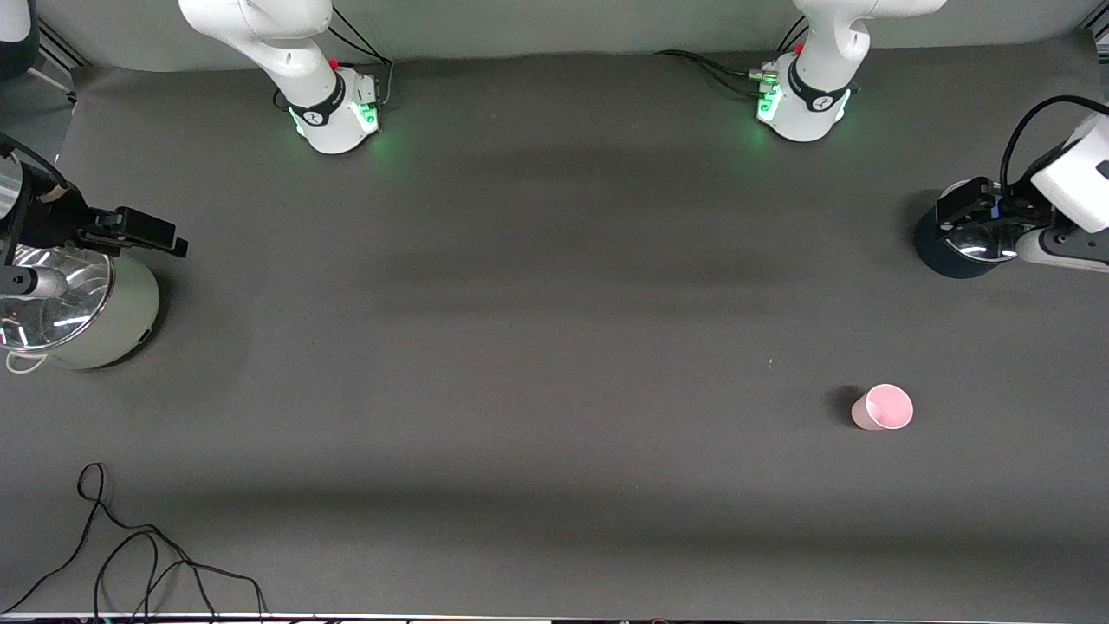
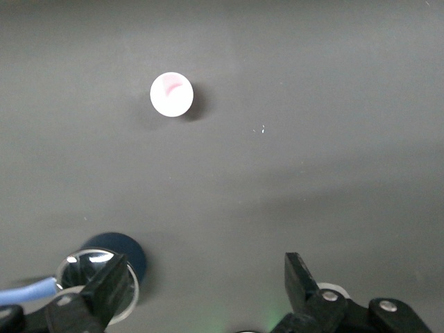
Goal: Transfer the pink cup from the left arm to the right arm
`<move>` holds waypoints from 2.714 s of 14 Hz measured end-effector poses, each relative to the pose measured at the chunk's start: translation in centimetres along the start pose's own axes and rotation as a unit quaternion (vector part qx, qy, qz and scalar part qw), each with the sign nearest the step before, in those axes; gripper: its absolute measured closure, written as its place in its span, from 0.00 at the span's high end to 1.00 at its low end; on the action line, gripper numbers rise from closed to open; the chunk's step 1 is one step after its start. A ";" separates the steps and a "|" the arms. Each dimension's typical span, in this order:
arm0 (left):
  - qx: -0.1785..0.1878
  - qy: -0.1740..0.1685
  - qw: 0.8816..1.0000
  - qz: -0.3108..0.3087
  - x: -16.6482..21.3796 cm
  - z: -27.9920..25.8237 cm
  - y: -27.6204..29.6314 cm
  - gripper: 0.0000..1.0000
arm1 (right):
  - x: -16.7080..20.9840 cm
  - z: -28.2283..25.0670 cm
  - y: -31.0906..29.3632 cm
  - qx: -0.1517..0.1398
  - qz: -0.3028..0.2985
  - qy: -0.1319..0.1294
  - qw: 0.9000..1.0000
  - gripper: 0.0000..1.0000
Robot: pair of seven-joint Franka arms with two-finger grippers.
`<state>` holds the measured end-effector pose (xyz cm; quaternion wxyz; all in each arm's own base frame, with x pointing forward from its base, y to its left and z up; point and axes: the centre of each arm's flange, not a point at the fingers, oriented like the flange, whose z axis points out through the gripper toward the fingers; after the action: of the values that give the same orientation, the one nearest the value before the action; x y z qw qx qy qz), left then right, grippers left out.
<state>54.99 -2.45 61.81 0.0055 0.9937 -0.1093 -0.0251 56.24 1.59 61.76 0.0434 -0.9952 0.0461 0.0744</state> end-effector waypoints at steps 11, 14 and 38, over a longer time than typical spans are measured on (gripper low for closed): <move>-0.063 0.104 0.953 0.277 1.8 3.9 -17.2 1.00 | 0.0 0.0 -0.2 0.000 -0.002 0.000 1.000 1.00; -0.135 0.172 0.916 0.336 1.5 9.5 -23.6 1.00 | 0.0 0.1 -0.3 0.000 -0.003 -0.001 1.000 1.00; -0.288 0.517 0.689 0.417 2.2 53.8 -29.1 1.00 | 0.2 0.4 -0.4 -0.001 -0.004 -0.003 1.000 1.00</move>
<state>60.67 25.19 7.47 0.3574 0.6509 -0.4797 0.4674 56.41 2.02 61.41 0.0432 -0.9951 0.0423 0.0777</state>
